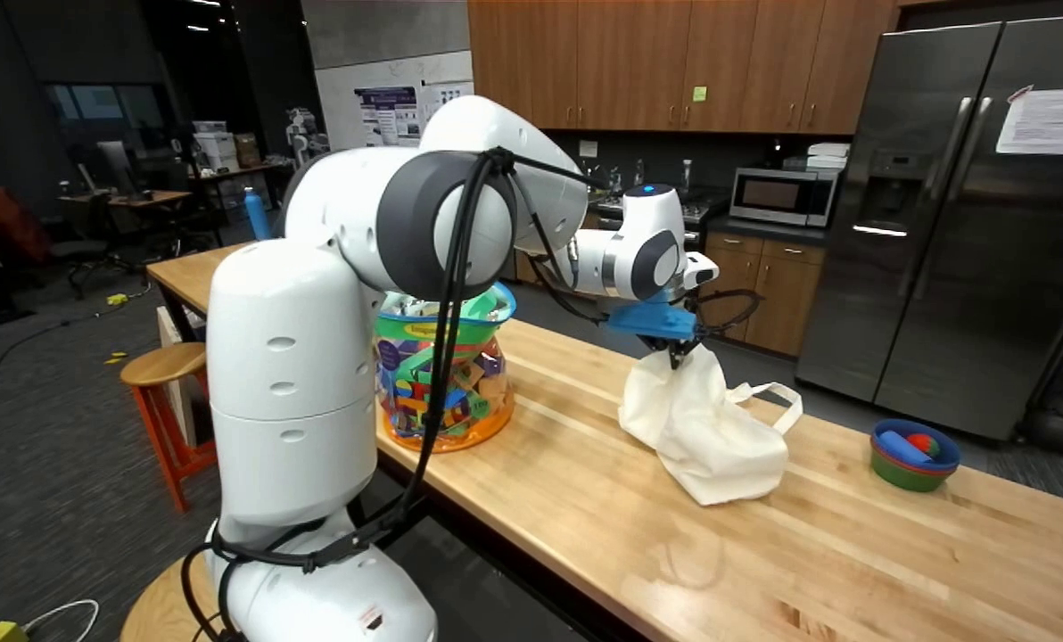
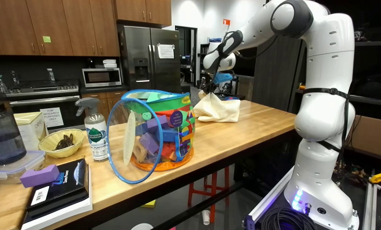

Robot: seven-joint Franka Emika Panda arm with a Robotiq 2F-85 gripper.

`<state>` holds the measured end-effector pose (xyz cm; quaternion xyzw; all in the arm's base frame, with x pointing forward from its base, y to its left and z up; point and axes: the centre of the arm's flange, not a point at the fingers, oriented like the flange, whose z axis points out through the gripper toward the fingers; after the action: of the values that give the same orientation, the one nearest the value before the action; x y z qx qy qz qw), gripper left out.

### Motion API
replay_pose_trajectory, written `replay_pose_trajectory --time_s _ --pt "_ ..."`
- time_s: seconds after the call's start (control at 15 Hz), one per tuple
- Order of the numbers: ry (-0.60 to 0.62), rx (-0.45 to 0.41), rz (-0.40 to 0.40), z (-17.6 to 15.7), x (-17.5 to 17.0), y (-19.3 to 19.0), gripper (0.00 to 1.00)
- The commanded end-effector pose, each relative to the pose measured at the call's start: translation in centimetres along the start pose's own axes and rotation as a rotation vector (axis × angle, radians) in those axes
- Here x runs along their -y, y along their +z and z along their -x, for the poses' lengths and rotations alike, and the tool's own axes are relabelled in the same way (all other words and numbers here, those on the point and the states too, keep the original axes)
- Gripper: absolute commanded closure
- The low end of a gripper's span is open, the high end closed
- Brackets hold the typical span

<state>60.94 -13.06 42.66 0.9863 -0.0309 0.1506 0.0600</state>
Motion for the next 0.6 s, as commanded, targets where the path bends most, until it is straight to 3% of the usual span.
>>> replay_pose_trajectory --time_s 0.0,0.53 --pt "-0.067 -0.061 -0.058 -2.2 3.1 -0.6 0.99" --pt "-0.165 -0.062 -0.106 0.1 12.0 -0.3 0.99"
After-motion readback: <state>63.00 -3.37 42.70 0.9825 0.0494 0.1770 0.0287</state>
